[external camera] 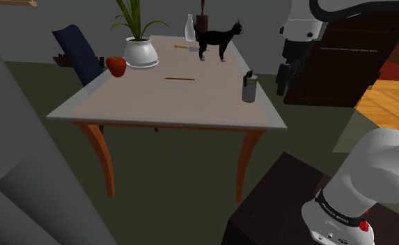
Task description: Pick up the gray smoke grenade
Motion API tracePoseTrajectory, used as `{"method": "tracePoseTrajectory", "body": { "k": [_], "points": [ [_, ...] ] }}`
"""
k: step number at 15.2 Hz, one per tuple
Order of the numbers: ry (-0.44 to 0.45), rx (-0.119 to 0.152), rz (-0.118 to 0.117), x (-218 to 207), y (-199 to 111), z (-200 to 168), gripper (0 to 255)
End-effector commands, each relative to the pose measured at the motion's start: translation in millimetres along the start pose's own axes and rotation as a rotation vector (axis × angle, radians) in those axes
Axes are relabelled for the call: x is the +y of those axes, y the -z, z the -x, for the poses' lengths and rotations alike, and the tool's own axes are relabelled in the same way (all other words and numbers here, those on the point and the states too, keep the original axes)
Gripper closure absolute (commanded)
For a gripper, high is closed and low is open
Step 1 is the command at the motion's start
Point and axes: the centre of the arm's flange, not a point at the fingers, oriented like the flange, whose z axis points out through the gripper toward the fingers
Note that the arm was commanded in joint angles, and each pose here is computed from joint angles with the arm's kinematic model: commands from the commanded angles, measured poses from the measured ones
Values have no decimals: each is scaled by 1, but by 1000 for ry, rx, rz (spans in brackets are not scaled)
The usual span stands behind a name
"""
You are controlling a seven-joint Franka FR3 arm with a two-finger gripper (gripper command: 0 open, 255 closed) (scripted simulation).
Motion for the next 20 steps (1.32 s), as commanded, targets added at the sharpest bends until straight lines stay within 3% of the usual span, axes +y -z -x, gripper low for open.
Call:
{"method": "tracePoseTrajectory", "body": {
  "k": [1, 18, 20],
  "points": [
    [0, 0, 0, 0, 0, 0, 0],
    [-59, -106, 18, 126, 6, -200, 0],
    [-60, -108, 19, 129, 1, -205, 0]
  ]
}}
